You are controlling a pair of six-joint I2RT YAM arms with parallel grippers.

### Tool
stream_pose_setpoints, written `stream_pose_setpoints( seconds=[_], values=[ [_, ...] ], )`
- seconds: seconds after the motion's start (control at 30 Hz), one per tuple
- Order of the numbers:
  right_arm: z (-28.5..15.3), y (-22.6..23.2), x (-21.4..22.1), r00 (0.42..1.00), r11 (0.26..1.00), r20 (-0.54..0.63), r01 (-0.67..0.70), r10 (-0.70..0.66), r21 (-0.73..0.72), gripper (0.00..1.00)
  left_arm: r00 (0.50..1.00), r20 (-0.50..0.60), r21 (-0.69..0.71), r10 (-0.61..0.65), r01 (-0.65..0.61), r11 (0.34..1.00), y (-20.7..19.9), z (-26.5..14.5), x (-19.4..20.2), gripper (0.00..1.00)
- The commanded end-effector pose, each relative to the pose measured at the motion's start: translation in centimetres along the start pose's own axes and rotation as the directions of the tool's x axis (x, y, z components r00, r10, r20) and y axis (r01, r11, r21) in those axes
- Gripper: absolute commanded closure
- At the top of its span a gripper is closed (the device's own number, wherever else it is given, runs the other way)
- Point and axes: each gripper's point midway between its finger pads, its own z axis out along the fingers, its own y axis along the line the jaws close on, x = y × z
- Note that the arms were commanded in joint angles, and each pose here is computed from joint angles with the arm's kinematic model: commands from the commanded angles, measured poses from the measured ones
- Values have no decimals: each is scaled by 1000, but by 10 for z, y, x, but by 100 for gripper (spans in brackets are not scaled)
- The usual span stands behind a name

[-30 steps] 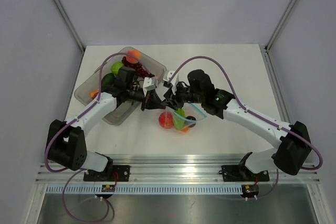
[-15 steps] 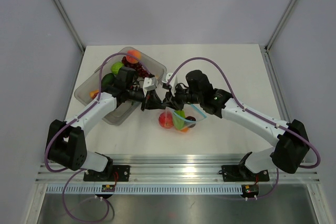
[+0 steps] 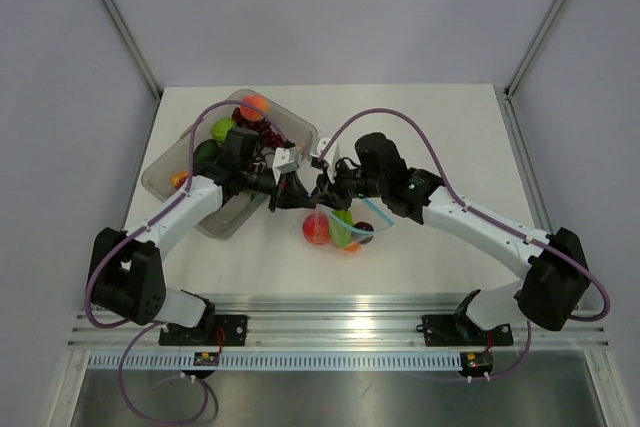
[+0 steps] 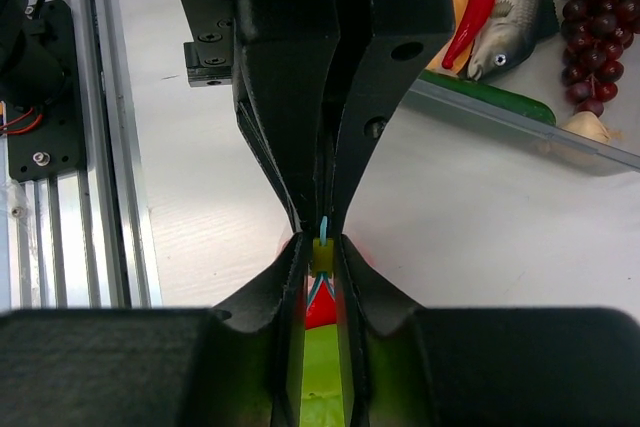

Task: Place the food in the zip-top bag and seal the zipper
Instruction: Zip the zipper food storage bag at the center of the board.

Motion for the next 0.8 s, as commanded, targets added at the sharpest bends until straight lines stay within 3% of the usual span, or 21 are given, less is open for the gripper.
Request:
stream_pose_setpoints(
  seconds=[0.0, 0.1, 0.27, 0.77],
  values=[
    [-2, -3, -12, 1000, 1000, 31, -1, 1, -6, 78, 996, 43, 27, 77, -78, 997, 3, 2, -21, 100],
    [-2, -3, -9, 1000, 1000, 27, -4, 4, -5, 81, 996, 41, 25, 76, -77, 997, 4, 2, -21, 100],
    [-2, -5, -10, 999, 1000, 34, -12, 12, -1, 100, 997, 41, 27, 73, -74, 997, 4, 2, -20, 100],
    [-17, 2, 15, 998, 997, 5, -60, 60, 39, 100, 996, 32, -111, 89, -85, 990, 24, -6, -28, 100]
  ],
)
